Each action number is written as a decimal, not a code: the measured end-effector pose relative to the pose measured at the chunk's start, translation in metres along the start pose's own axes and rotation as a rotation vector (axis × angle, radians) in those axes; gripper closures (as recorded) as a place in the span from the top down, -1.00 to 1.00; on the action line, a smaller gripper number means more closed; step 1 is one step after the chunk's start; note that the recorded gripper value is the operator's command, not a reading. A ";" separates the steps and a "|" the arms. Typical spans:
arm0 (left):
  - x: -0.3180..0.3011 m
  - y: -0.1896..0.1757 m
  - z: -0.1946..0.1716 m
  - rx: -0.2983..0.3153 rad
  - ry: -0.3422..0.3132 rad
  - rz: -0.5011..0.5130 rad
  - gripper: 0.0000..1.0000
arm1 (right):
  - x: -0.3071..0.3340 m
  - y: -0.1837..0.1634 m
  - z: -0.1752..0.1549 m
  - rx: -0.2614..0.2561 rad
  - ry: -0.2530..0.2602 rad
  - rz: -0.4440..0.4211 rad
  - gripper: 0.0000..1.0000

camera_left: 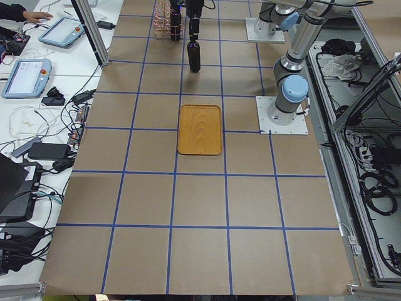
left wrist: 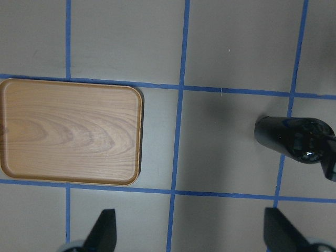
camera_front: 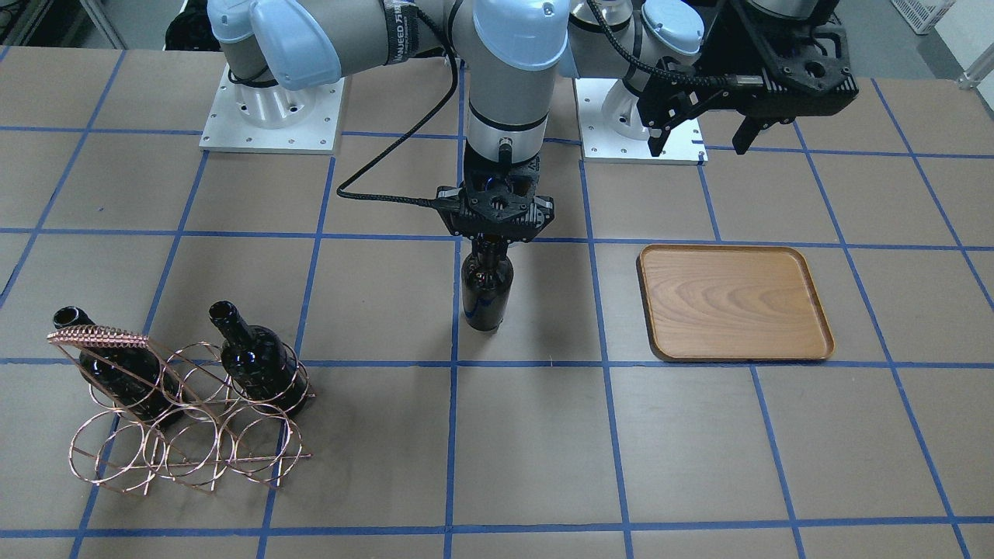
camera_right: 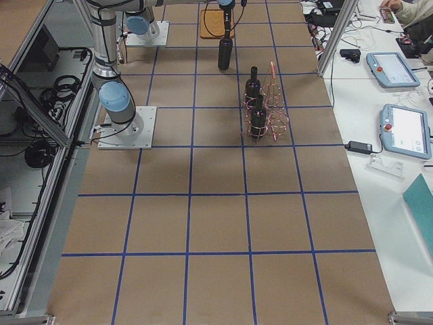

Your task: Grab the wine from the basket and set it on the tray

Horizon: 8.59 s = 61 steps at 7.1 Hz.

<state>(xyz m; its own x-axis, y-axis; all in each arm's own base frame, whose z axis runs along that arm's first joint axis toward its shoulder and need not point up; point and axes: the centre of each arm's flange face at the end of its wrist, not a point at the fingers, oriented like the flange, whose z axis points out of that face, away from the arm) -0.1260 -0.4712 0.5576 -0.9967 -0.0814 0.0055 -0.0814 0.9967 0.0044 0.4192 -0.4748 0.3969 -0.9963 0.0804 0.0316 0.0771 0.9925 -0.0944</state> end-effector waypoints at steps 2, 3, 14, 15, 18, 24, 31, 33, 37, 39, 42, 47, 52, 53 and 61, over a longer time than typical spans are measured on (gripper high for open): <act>0.000 0.000 0.000 0.000 0.000 0.000 1.00 | 0.000 0.000 0.002 -0.004 0.003 -0.002 0.60; 0.000 0.000 0.000 0.000 0.000 0.000 1.00 | 0.000 0.000 0.001 -0.002 0.001 -0.004 0.93; 0.000 0.000 0.000 0.000 0.000 0.000 1.00 | 0.248 -0.049 -0.123 -0.015 0.081 -0.194 1.00; 0.000 0.000 0.000 0.000 0.000 0.000 1.00 | 0.257 -0.053 -0.122 -0.025 0.063 -0.185 1.00; 0.000 0.000 0.002 -0.004 -0.001 0.000 1.00 | 0.283 -0.059 -0.122 -0.047 -0.016 -0.161 1.00; 0.006 -0.009 0.015 -0.010 0.006 -0.020 1.00 | 0.286 -0.054 -0.125 -0.046 -0.011 -0.193 1.00; 0.171 -0.012 0.114 -0.078 0.021 -0.062 1.00 | 0.286 -0.052 -0.116 -0.063 -0.009 -0.202 1.00; 0.187 -0.014 0.142 -0.109 0.015 -0.039 0.75 | 0.287 -0.052 -0.116 -0.064 -0.009 -0.201 1.00; 0.204 -0.012 0.166 -0.134 0.019 -0.002 -0.15 | 0.286 -0.051 -0.114 -0.069 -0.011 -0.203 1.00; 0.203 -0.003 0.167 -0.149 0.025 0.020 -0.87 | 0.284 -0.049 -0.110 -0.077 -0.021 -0.205 1.00; 0.191 0.000 0.146 -0.118 0.036 0.028 -1.00 | 0.284 -0.048 -0.108 -0.081 -0.023 -0.206 1.00; 0.010 0.003 0.065 -0.141 0.035 0.091 -1.00 | 0.284 -0.047 -0.108 -0.081 -0.022 -0.206 1.00; -0.209 0.011 0.115 -0.132 -0.005 0.059 -1.00 | 0.284 -0.047 -0.107 -0.082 -0.021 -0.204 1.00; -0.218 0.012 0.126 -0.125 -0.003 0.060 -1.00 | 0.284 -0.047 -0.107 -0.083 -0.021 -0.204 1.00; -0.194 -0.003 0.066 -0.070 -0.032 0.026 0.83 | 0.284 -0.046 -0.105 -0.087 -0.023 -0.204 1.00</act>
<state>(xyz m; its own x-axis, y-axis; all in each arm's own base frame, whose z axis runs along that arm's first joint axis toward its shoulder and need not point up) 0.0675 -0.4576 0.4906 -0.9982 -0.0539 -0.0254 -0.0556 0.9957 0.0745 0.1370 -0.4876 0.5150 -0.9921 -0.1238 0.0187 -0.1238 0.9923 -0.0026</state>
